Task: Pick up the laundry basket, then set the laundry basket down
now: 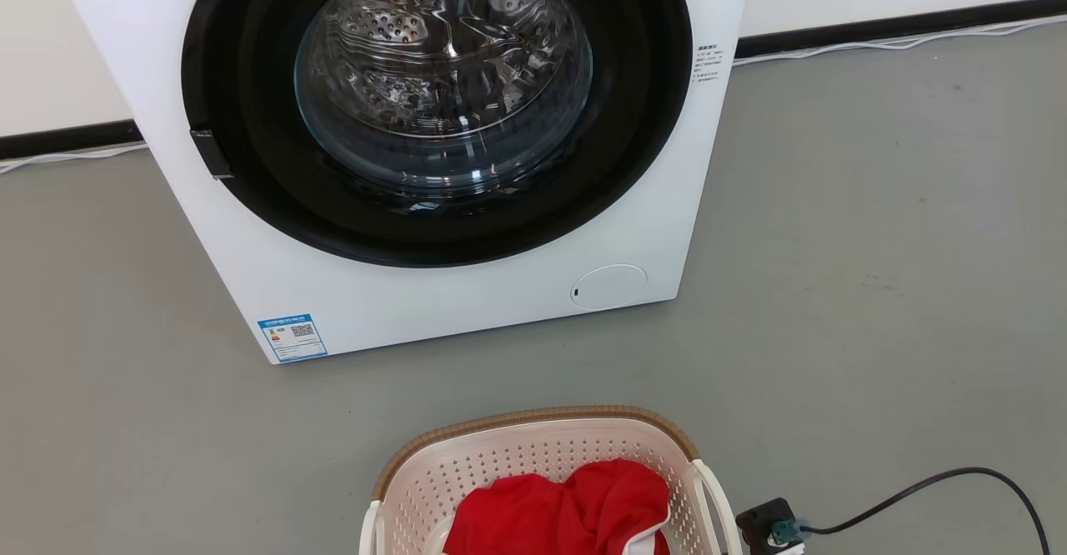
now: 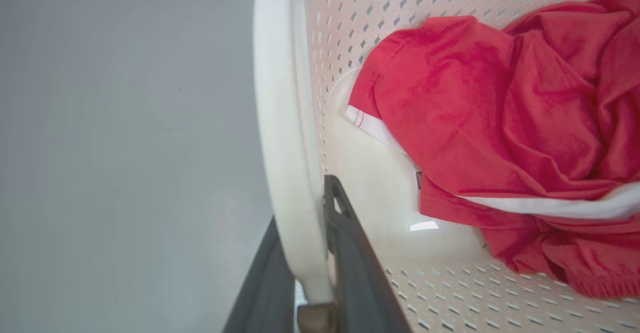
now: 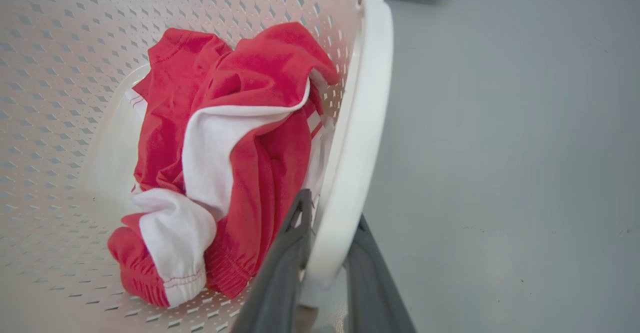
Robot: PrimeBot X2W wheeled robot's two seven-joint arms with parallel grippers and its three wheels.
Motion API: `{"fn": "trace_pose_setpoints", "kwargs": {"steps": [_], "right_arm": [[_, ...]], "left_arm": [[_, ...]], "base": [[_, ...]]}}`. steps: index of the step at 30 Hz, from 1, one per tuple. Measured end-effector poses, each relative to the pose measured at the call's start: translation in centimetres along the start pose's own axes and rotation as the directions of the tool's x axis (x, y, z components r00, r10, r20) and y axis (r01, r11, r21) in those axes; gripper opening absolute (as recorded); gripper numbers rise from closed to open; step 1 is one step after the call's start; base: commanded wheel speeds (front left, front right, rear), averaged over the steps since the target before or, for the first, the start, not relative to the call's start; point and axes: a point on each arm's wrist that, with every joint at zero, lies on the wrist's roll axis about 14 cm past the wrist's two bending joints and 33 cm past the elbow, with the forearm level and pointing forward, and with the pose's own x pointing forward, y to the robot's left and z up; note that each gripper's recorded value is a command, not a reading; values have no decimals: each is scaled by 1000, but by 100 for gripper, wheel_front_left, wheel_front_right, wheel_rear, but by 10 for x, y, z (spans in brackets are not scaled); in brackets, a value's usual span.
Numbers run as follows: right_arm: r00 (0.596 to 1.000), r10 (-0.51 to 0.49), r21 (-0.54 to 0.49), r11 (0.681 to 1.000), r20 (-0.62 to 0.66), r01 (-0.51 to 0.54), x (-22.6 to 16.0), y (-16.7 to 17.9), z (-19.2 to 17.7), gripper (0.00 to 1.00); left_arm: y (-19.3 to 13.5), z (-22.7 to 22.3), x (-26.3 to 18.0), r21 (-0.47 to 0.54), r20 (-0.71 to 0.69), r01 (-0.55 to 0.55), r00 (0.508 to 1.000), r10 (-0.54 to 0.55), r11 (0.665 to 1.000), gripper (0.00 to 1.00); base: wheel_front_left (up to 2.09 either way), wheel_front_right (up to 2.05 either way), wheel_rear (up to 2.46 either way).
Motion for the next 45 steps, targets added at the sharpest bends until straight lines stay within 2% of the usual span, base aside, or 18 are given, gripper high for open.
{"fn": "trace_pose_setpoints", "kwargs": {"steps": [45], "right_arm": [[1000, 10, 7, 1000, -16, -10, 1, 4, -3, 0]], "left_arm": [[4, -10, -5, -31, -19, -19, 1000, 19, 999, 0]], "base": [[0, 0, 0]]}}
